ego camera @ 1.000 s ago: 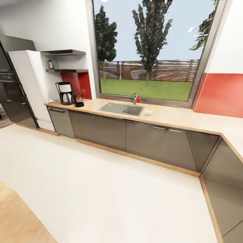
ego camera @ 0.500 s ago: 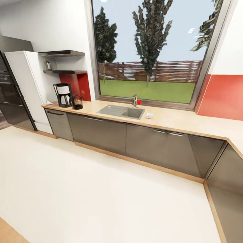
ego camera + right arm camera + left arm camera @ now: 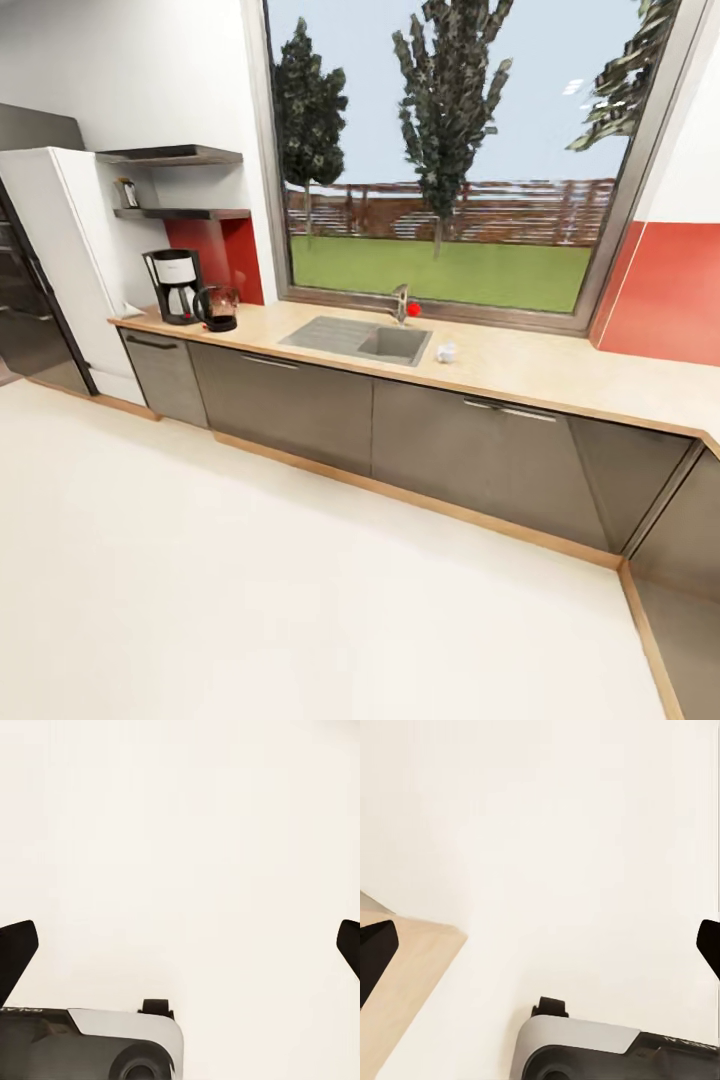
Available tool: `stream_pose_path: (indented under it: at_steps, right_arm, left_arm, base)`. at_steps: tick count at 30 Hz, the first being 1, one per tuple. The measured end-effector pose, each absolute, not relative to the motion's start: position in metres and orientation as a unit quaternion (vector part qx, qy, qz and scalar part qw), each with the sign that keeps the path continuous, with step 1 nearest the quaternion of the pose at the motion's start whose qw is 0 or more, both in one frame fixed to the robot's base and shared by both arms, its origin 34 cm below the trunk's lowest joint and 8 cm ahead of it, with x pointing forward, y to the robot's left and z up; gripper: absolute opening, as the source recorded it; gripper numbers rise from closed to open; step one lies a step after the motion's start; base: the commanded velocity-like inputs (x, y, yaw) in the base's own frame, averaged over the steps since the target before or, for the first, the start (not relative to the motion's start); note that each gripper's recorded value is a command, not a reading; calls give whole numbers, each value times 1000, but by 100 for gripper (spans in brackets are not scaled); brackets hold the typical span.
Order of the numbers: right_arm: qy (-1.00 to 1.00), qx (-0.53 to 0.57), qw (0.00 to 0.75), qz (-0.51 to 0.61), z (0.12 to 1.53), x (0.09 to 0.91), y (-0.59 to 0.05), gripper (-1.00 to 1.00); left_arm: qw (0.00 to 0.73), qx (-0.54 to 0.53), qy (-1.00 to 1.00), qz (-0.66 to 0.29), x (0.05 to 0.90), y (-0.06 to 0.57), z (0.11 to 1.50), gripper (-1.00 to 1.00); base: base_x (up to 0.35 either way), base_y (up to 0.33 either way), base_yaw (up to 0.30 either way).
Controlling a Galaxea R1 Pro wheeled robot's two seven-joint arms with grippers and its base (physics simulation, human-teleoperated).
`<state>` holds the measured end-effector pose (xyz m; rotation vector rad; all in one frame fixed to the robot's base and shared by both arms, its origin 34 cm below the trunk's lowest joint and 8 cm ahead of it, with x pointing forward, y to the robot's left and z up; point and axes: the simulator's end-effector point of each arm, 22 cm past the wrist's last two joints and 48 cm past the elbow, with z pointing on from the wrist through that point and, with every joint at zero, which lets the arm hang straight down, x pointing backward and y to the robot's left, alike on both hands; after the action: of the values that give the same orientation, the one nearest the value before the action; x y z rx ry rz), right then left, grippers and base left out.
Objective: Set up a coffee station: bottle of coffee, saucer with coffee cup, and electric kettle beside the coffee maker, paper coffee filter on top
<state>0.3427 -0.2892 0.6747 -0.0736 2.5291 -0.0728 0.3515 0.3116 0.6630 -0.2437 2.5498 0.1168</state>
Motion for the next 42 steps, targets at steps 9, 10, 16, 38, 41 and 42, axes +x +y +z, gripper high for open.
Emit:
stream_pose_path:
  at_steps: [9, 10, 16, 38, 41, 42]
  right_arm:
    - [953, -28, 301, -28, 675, 343, -289, 100]
    - [953, -28, 301, -28, 675, 343, -289, 100]
    - [953, -27, 300, -28, 675, 343, -289, 100]
    - [953, -28, 299, -27, 674, 341, -288, 100]
    - [953, -28, 299, -27, 674, 341, -288, 100]
    - [953, -28, 299, -27, 674, 341, -288, 100]
  left_arm:
    - [285, -92, 953, 45, 351, 313, 663, 100]
    - [285, -91, 953, 44, 351, 313, 663, 100]
    - [285, -92, 953, 45, 351, 313, 663, 100]
    - [285, -91, 953, 44, 351, 313, 663, 100]
    - [284, -91, 953, 44, 351, 313, 663, 100]
    - [284, -91, 953, 44, 351, 313, 663, 100]
  base:
    - [337, -28, 0]
    - [338, -3, 0]
    - [338, -1, 0]
    - [338, 0, 121]
    - [338, 0, 233]
    - [338, 0, 237]
